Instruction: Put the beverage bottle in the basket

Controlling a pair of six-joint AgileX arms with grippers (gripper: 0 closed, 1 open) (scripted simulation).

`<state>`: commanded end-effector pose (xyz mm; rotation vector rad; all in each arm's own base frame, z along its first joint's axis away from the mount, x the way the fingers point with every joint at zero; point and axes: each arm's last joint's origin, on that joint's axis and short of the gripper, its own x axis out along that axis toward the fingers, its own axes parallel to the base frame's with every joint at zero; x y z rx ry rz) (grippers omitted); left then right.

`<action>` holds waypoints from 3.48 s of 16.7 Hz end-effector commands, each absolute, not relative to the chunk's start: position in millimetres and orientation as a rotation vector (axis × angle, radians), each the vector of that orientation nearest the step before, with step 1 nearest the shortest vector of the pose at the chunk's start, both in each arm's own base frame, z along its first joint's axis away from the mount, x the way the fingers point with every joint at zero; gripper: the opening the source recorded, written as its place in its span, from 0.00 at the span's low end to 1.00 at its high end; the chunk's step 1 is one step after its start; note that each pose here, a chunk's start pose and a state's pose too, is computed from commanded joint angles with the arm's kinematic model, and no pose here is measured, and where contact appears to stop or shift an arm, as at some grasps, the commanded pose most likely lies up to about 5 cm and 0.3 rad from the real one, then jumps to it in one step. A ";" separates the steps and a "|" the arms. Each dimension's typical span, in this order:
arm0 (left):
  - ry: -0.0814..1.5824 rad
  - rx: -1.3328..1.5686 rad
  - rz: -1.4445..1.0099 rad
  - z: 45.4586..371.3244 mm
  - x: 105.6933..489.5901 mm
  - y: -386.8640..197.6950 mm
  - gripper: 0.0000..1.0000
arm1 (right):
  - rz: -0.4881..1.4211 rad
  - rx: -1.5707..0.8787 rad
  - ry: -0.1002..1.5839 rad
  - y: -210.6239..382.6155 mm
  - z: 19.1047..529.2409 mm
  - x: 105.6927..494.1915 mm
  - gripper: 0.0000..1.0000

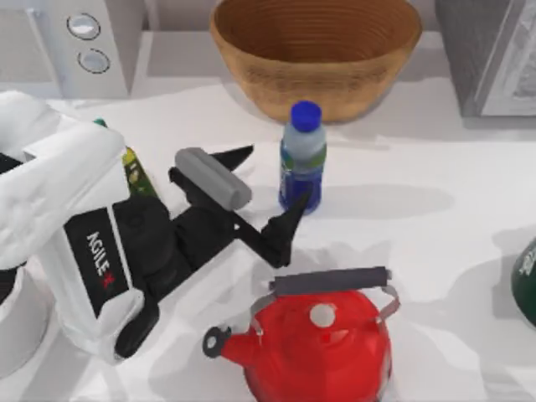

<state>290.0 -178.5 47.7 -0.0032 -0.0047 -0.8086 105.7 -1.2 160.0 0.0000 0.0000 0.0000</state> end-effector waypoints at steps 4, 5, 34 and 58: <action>0.009 -0.001 -0.807 39.2 288.2 -176.6 1.00 | 0.000 0.000 0.000 -1.2 160.0 105.7 1.00; 0.009 -0.001 -0.807 39.2 288.2 -176.6 1.00 | 0.000 0.000 0.000 -1.2 160.0 105.7 1.00; 0.009 -0.001 -0.807 38.7 336.6 -227.1 0.02 | 0.000 0.000 0.000 -1.2 160.0 105.7 1.00; 0.070 -0.014 -0.875 117.4 253.0 -159.0 0.00 | 0.000 0.000 0.000 -1.2 160.0 105.7 1.00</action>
